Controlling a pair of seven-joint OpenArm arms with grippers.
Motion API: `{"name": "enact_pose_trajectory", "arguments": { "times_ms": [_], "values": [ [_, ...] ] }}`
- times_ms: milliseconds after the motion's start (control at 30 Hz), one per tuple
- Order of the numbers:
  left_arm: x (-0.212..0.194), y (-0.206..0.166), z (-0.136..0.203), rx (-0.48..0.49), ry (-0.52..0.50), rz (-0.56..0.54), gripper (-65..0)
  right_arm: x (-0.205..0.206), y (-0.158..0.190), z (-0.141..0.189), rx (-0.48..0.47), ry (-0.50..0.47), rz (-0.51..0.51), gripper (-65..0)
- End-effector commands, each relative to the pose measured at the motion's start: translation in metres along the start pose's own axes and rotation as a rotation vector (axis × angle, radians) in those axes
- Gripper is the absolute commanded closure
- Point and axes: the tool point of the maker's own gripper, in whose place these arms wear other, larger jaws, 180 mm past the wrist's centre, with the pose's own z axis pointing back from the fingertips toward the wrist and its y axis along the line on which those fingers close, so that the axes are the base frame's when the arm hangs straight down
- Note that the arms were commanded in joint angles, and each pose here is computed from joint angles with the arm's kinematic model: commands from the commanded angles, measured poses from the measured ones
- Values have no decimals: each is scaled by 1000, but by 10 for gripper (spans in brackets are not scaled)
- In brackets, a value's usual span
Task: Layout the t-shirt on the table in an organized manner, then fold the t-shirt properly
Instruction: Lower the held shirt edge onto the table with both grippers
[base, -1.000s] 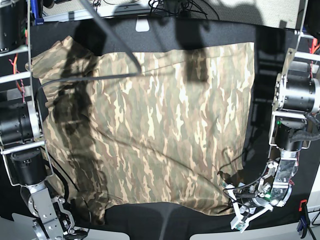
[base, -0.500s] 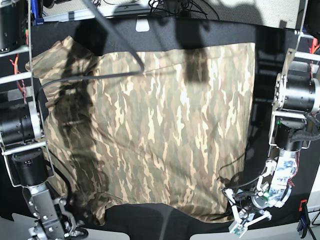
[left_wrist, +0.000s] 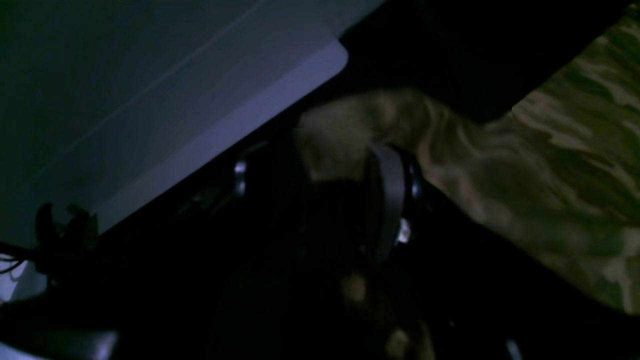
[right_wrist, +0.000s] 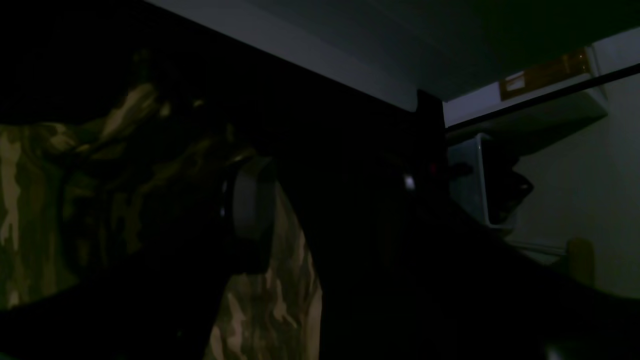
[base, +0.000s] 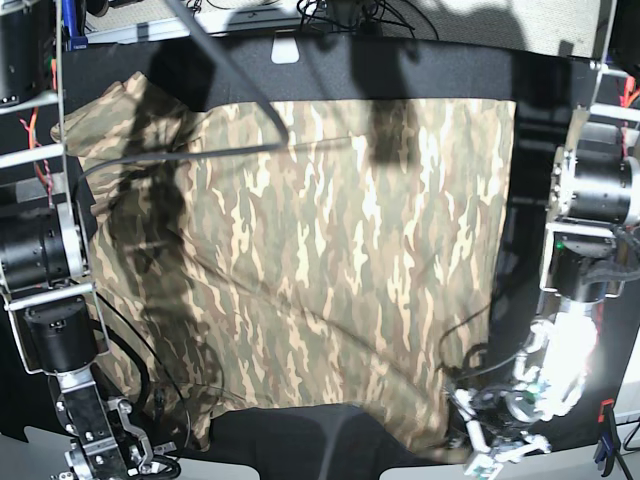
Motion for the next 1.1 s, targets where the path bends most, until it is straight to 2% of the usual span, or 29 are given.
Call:
{"name": "enact_pose_trajectory", "arguments": {
  "times_ms": [0, 133, 333, 400, 500, 567, 633, 800, 933, 1067],
  "values": [
    [32, 30, 3, 69, -76, -10, -259, 28, -23, 11, -44, -67, -20, -299],
    [18, 62, 12, 178, -30, -12, -258, 29, -21, 11, -40, -66, -18, -299],
    [8, 80, 20, 205, -8, -17, -258, 34, -15, 13, -31, -75, -17, -299],
    [7, 79, 19, 202, -5, 23, -258, 35, -13, 13, -28, -76, -16, -299],
    [5, 74, 18, 182, -2, 156, -258, 36, -6, 13, 8, -79, 19, -299],
    [1, 67, 17, 138, 25, 216, -258, 37, 8, 14, 84, -91, 82, -299],
    [1, 53, 16, 54, 54, 236, -258, 41, 23, 16, 167, -118, 104, -299],
    [4, 19, 18, -140, 97, 280, -249, 56, 39, 22, 262, -194, 10, -299],
    [0, -10, 27, -296, 162, 220, -218, 53, 45, 23, 300, -174, -21, -299],
    [8, -23, 37, -345, 163, 209, -217, 47, 49, 21, 302, -162, -16, -299]
  ]
}}
